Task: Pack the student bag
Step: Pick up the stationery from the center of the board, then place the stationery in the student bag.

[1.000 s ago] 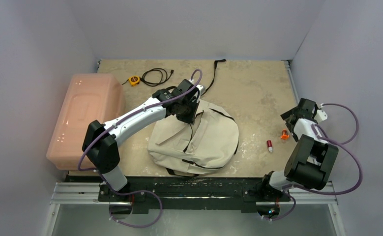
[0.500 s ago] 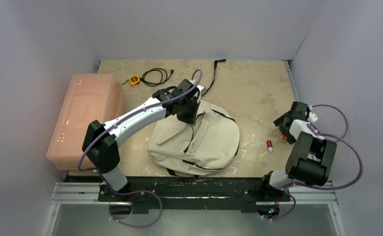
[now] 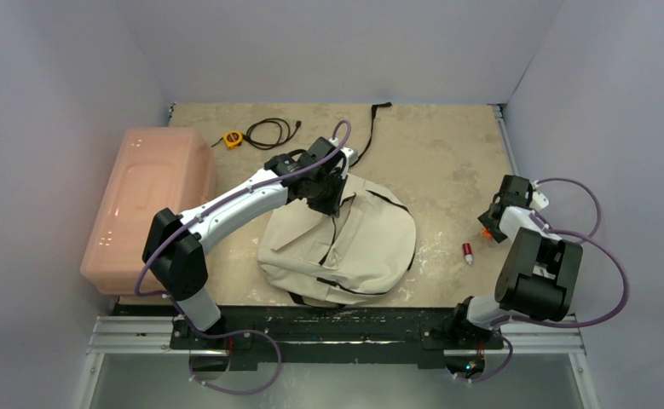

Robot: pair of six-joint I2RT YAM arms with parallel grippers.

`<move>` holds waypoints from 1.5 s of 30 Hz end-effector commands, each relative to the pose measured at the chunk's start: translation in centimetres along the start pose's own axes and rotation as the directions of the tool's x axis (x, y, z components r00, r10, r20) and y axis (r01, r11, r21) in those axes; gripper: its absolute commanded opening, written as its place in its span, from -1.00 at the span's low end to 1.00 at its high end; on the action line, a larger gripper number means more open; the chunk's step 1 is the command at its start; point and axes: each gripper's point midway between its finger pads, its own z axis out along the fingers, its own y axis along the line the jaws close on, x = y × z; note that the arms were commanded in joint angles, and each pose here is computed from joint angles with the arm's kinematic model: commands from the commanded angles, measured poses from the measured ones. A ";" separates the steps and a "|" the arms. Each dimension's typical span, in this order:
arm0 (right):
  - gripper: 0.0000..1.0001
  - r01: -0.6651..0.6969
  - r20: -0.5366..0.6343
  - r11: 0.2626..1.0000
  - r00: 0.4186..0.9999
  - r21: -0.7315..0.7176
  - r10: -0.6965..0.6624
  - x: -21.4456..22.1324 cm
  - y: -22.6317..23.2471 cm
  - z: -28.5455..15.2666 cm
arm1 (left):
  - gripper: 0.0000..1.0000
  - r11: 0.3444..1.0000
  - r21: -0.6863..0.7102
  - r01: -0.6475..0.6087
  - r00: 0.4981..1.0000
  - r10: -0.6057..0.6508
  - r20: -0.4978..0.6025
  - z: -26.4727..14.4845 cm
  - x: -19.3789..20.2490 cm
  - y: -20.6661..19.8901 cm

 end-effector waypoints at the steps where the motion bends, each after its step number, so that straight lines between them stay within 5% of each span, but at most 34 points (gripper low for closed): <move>1: -0.18 0.001 0.055 1.000 0.998 -0.005 -0.001 -1.5 0.6 -0.2 | -1.00 0.995 0.099 0.008 0.999 -0.011 0.033 -0.9 -0.9 -2.5; 7: -0.41 0.052 0.115 0.994 0.993 -0.101 -0.040 -2.9 3.1 -3.2 | -1.00 0.996 0.093 0.005 0.999 -0.009 0.037 -1.0 -0.9 -2.4; 12: -0.45 0.167 0.151 0.915 0.981 -0.368 -0.119 -2.6 8.3 -8.6 | -1.00 0.997 0.079 0.001 0.999 -0.004 0.044 -1.0 -1.0 -2.2; 16: -0.45 0.239 0.098 0.739 0.968 -0.630 -0.229 1.6 13.2 -13.9 | -1.00 0.998 0.065 -0.004 0.999 0.001 0.049 -1.1 -1.1 -1.9; 21: -0.51 0.161 -0.019 0.401 0.913 -0.902 -0.409 10.9 18.3 -22.4 | -1.00 0.998 0.056 -0.006 0.999 0.003 0.053 -1.2 -1.2 -1.8; 27: -0.45 -0.005 -0.067 0.117 0.847 -0.993 -0.528 19.3 21.4 -31.1 | -1.00 0.999 0.047 -0.009 0.997 0.005 0.075 -1.8 -1.5 -1.6; 37: -0.37 -0.046 -0.069 0.052 0.778 -0.998 -0.624 26.1 23.3 -31.6 | -1.00 0.999 0.043 0.001 0.991 -0.007 0.134 -3.0 -1.9 -1.5; 45: 0.19 0.023 0.016 0.001 0.743 -1.000 -0.669 28.5 23.1 -31.1 | -1.00 0.999 0.033 0.009 0.987 -0.015 0.161 -3.5 -2.1 -1.2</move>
